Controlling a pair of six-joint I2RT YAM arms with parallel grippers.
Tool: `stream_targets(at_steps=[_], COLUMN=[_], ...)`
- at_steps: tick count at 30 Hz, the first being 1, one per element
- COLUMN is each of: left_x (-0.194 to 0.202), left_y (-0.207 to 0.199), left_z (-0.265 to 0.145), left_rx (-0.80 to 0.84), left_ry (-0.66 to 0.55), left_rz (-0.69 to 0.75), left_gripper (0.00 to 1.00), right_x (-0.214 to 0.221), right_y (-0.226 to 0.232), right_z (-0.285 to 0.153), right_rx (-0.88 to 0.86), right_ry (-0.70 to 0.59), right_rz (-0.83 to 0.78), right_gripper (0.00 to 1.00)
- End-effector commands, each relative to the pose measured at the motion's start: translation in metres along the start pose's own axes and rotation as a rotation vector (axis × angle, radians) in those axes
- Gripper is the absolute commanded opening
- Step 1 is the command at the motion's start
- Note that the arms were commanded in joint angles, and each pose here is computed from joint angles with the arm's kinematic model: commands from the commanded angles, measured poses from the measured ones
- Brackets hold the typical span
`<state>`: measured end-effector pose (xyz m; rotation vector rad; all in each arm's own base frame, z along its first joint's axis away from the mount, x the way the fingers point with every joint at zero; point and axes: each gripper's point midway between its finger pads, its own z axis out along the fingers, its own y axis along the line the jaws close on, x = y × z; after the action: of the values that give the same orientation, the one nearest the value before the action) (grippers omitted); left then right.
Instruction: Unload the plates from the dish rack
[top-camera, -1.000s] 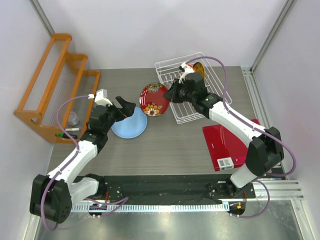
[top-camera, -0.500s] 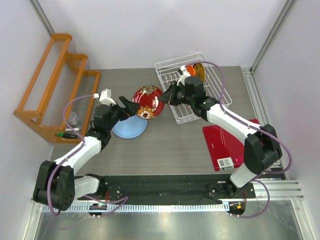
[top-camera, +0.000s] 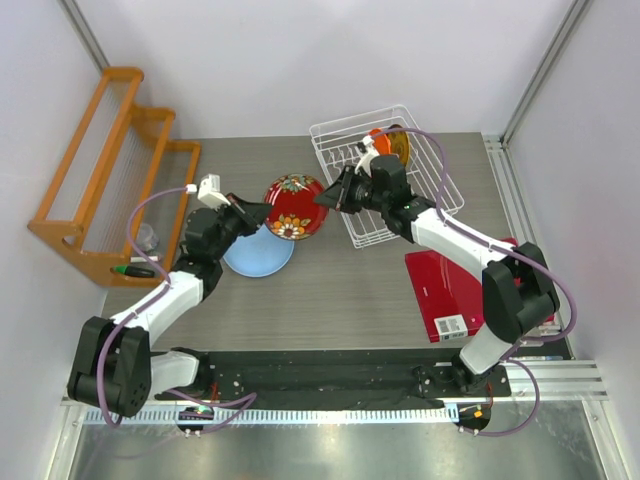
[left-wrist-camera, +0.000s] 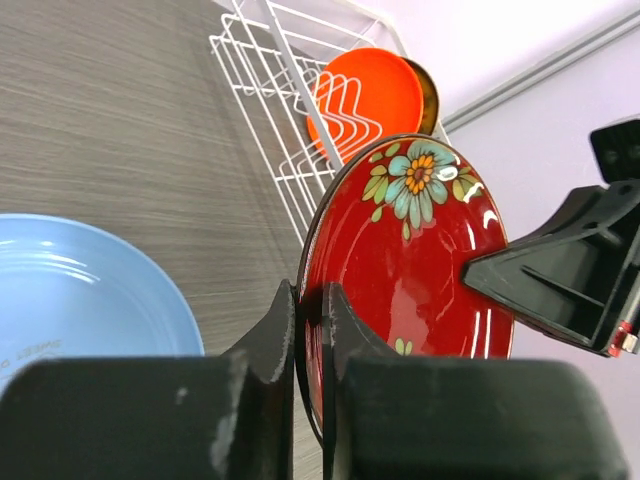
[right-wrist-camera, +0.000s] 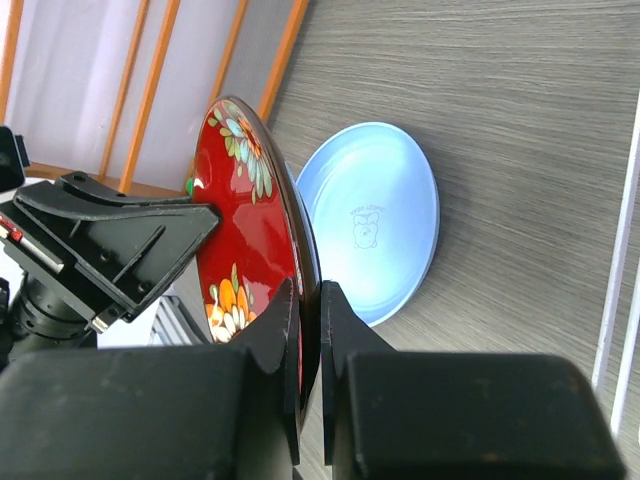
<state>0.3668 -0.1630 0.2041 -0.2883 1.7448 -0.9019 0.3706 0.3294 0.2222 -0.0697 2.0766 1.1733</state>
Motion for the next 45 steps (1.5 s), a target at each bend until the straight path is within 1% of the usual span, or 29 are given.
stream_targets(at_steps=[1,7,8,10,11,12,13,14,16,17,20,22,23,25,26,31,35,45], left_x=[0.016,0.024,0.026,0.026,0.026,0.024,0.023,0.022,0.015,0.016,0.008,0.002,0.0,-0.004,-0.011,-0.018,-0.024,-0.03], left_y=[0.009,0.002,0.003,0.004,0.005,0.004,0.009,0.013,0.018,0.022,0.03,0.034,0.042,0.042,0.049,0.057,0.071,0.101], left_z=[0.002,0.005,0.006,0.006,0.005,0.004,0.003,0.002,0.0,-0.002,-0.007,-0.011,-0.014,-0.017,-0.019,-0.027,-0.035,-0.047], left_rx=[-0.011,0.049,0.046,0.045,0.042,0.037,0.011,-0.01,-0.051,-0.075,-0.128,-0.158,-0.2,-0.206,-0.243,-0.283,-0.355,-0.456], left_ry=[0.051,0.09,0.096,0.095,0.094,0.085,0.071,0.068,0.04,0.045,0.014,-0.007,-0.013,-0.019,-0.045,-0.072,-0.091,-0.125], left_rz=[0.04,0.048,0.046,0.046,0.045,0.048,0.047,0.054,0.07,0.074,0.093,0.103,0.109,0.119,0.119,0.126,0.129,0.126], left_gripper=[0.0,0.0,0.0,0.0,0.0,0.0,0.0,0.0,0.0,0.0,0.0,0.0,0.0,0.0,0.0,0.0,0.0,0.0], right_x=[-0.024,-0.018,-0.018,-0.018,-0.019,-0.018,-0.017,-0.02,-0.02,-0.022,-0.028,-0.031,-0.036,-0.042,-0.045,-0.053,-0.057,-0.057], right_y=[0.057,0.057,0.058,0.059,0.056,0.055,0.052,0.05,0.043,0.039,0.03,0.021,0.017,0.014,0.012,0.004,-0.001,-0.006], right_z=[-0.006,0.002,0.003,0.004,0.007,0.008,0.009,0.012,0.014,0.015,0.015,0.014,0.013,0.009,0.007,0.003,-0.002,-0.006], right_rx=[-0.2,-0.224,-0.229,-0.241,-0.229,-0.222,-0.212,-0.198,-0.171,-0.154,-0.13,-0.091,-0.068,-0.043,-0.032,0.004,0.033,0.052], right_ry=[-0.066,-0.022,-0.018,-0.015,-0.016,-0.015,-0.009,-0.015,-0.01,-0.016,-0.026,-0.033,-0.048,-0.061,-0.069,-0.081,-0.09,-0.088], right_rz=[-0.048,-0.046,-0.046,-0.051,-0.052,-0.056,-0.059,-0.069,-0.074,-0.074,-0.075,-0.084,-0.09,-0.108,-0.113,-0.124,-0.14,-0.156], right_gripper=[0.01,0.01,0.03,0.15,0.18,0.22,0.3,0.34,0.36,0.41,0.44,0.49,0.5,0.51,0.51,0.54,0.55,0.55])
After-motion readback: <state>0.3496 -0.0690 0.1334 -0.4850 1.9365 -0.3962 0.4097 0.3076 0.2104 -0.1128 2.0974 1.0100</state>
